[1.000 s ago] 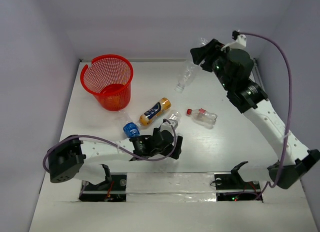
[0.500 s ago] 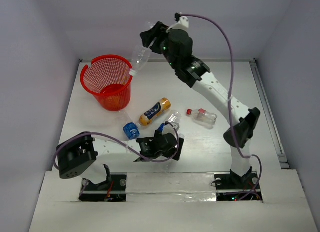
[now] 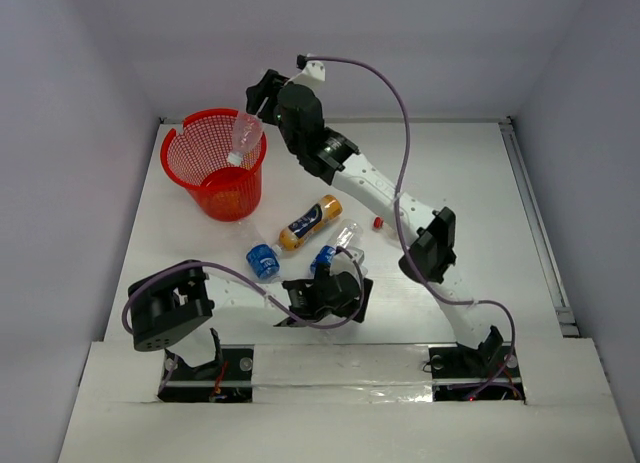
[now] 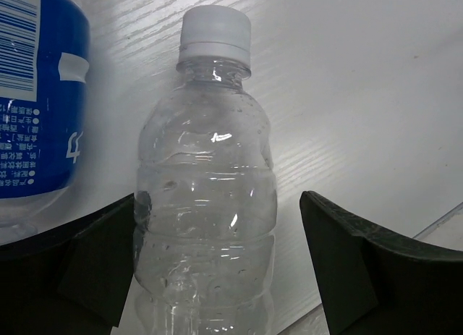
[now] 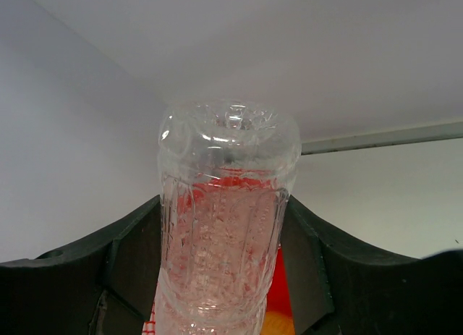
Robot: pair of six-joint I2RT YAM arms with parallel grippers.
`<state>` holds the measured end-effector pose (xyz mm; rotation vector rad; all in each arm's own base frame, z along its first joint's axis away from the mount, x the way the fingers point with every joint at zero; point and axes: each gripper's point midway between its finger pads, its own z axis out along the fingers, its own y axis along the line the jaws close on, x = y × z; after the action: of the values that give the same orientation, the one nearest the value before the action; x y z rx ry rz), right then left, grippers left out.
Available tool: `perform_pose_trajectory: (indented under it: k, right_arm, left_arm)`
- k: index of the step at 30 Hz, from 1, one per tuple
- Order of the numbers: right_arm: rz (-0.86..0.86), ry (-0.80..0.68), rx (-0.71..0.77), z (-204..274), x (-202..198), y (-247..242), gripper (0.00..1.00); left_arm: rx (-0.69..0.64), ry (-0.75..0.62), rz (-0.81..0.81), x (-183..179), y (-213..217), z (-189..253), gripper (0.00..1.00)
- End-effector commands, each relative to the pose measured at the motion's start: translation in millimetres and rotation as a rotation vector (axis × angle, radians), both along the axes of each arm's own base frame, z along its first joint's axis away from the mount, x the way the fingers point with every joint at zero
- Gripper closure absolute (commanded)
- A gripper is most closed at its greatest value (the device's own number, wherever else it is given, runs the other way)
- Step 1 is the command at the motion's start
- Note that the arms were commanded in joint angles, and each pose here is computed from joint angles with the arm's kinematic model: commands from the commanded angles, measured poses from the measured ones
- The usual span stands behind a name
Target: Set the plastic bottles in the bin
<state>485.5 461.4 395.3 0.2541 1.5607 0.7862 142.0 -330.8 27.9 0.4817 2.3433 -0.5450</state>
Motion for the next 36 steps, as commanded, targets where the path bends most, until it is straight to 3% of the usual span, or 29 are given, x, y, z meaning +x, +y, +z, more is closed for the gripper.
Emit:
perform_pose_trajectory:
  k: [1,9,14,19,27,30,31,34,35,36]
  right_arm:
    - [-0.079,-0.104,0.085,38.5,-2.4,-3.2,0.41]
    - [-0.068,-0.104,0.018,7.5,3.7,13.3,0.37]
    - [-0.03,-0.134,-0.039,3.6,-4.7,26.4,0.17]
    - [0.053,-0.193,-0.045,31.4,-19.8,28.8,0.07]
    - [0.104,-0.266,-0.017,98.7,-59.2,-6.3,0.08]
    - [0.107,-0.293,-0.013,129.8,-84.0,-37.0,0.19]
    - [0.103,-0.298,-0.019,135.6,-90.7,-46.7,0.27]
    - [0.079,-0.309,-0.041,149.0,-120.6,-92.0,0.68]
    - [0.064,-0.268,-0.094,123.9,-121.5,-99.9,0.7]
    - [0.039,-0.297,-0.066,147.5,-141.9,-131.4,0.7]
  left_arm:
    - [0.052,0.054,0.012,-12.9,17.8,-24.4,0.16]
    - [0.045,0.058,0.011,-13.5,16.5,-26.8,0.21]
    - [0.024,0.042,0.028,-10.2,16.0,-20.3,0.24]
    - [0.013,0.032,0.05,-8.5,21.1,-16.9,0.27]
    - [-0.034,0.0,0.095,-3.5,29.1,2.3,0.32]
    - [-0.068,-0.024,0.111,0.1,29.7,20.7,0.33]
    - [-0.084,-0.033,0.101,-1.8,26.7,28.2,0.34]
    - [-0.16,-0.071,0.118,3.3,25.3,58.8,0.35]
    - [-0.204,-0.088,0.119,4.6,24.1,74.3,0.36]
    - [-0.228,-0.098,0.119,5.6,23.1,83.0,0.36]
